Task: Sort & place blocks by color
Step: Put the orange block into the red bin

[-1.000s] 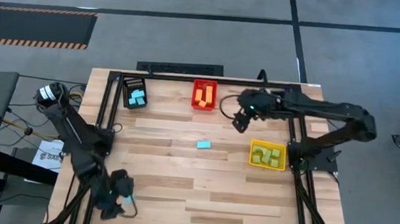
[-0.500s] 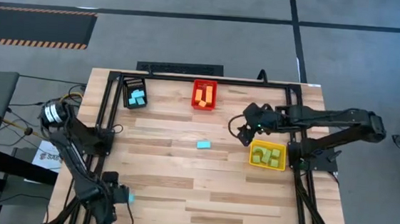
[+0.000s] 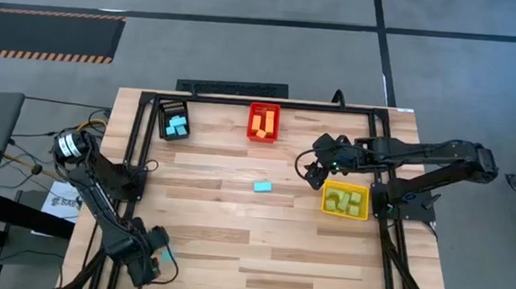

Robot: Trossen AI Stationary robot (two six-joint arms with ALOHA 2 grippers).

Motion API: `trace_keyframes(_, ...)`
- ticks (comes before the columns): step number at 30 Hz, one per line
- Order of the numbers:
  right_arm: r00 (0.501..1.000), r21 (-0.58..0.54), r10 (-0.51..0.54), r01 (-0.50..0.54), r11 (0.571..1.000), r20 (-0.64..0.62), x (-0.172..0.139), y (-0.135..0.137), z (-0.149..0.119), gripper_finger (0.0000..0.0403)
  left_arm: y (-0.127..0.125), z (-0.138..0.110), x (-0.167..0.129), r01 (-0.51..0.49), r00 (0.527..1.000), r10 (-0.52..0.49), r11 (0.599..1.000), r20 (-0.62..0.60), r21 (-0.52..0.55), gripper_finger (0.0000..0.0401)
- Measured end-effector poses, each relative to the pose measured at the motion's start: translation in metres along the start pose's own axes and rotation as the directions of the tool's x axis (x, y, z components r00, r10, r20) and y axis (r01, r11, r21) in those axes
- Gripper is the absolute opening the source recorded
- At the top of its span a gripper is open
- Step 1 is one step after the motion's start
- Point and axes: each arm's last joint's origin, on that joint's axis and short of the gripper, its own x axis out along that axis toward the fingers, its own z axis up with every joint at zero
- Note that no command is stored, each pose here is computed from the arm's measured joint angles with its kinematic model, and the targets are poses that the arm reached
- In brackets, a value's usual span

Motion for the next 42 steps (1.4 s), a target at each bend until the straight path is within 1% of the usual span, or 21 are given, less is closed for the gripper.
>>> trace_keyframes(2,1.000,0.006,0.000,0.000,1.000,0.006,0.001,0.000,0.001,0.0286,0.001,0.004,-0.002,0.008,1.000,-0.010,0.990,-0.015,-0.143,0.0277)
trace_keyframes(4,1.000,0.008,0.002,-0.002,1.000,0.011,0.001,0.000,0.002,0.0286,0.001,0.007,-0.004,0.018,1.000,-0.023,0.962,-0.014,-0.272,0.0277)
trace_keyframes(7,1.000,-0.001,0.005,-0.005,1.000,0.015,0.001,0.000,0.002,0.0286,-0.004,0.007,-0.005,0.064,0.997,-0.071,0.931,-0.007,-0.359,0.0277)
trace_keyframes(9,1.000,-0.017,0.010,-0.010,1.000,0.018,0.001,0.001,0.002,0.0286,-0.005,0.005,-0.005,0.073,0.997,-0.082,0.901,-0.002,-0.427,0.0277)
trace_keyframes(11,1.000,-0.033,0.014,-0.014,0.999,0.016,0.000,0.002,0.001,0.0286,-0.007,0.002,-0.005,0.089,0.995,-0.102,0.878,-0.002,-0.470,0.0277)
trace_keyframes(13,1.000,-0.058,0.019,-0.018,0.998,0.017,0.000,0.003,0.001,0.0286,-0.006,-0.003,-0.004,0.070,0.996,-0.085,0.853,-0.005,-0.518,0.0277)
trace_keyframes(17,0.999,-0.109,0.033,-0.030,0.994,0.023,-0.001,0.006,0.000,0.0286,-0.003,-0.009,-0.003,0.056,0.998,-0.049,0.800,0.027,-0.597,0.0277)
trace_keyframes(21,0.999,-0.171,0.046,-0.041,0.984,0.023,-0.002,0.009,-0.002,0.0286,-0.002,-0.011,-0.003,0.055,0.998,-0.040,0.750,0.037,-0.659,0.0277)
trace_keyframes(28,0.997,-0.258,0.070,-0.064,0.964,0.013,-0.005,0.016,-0.007,0.0286,-0.004,-0.006,-0.003,0.038,0.998,-0.056,0.700,-0.001,-0.714,0.0270)
trace_keyframes(31,0.996,-0.291,0.086,-0.082,0.953,0.001,-0.006,0.018,-0.009,0.0286,-0.003,-0.004,-0.003,0.010,0.998,-0.056,0.685,-0.039,-0.729,0.0264)
trace_keyframes(33,0.995,-0.312,0.103,-0.102,0.945,-0.013,-0.006,0.019,-0.009,0.0286,-0.002,-0.003,-0.003,-0.023,0.996,-0.045,0.665,-0.071,-0.746,0.0261)
trace_keyframes(39,0.993,-0.347,0.113,-0.115,0.931,-0.027,-0.006,0.019,-0.010,0.0286,-0.003,0.005,-0.004,-0.057,0.991,-0.058,0.641,-0.123,-0.765,0.0256)
trace_keyframes(42,0.993,-0.380,0.116,-0.116,0.918,-0.023,-0.006,0.019,-0.009,0.0286,-0.003,0.008,-0.001,-0.097,0.986,-0.048,0.629,-0.162,-0.771,0.0255)
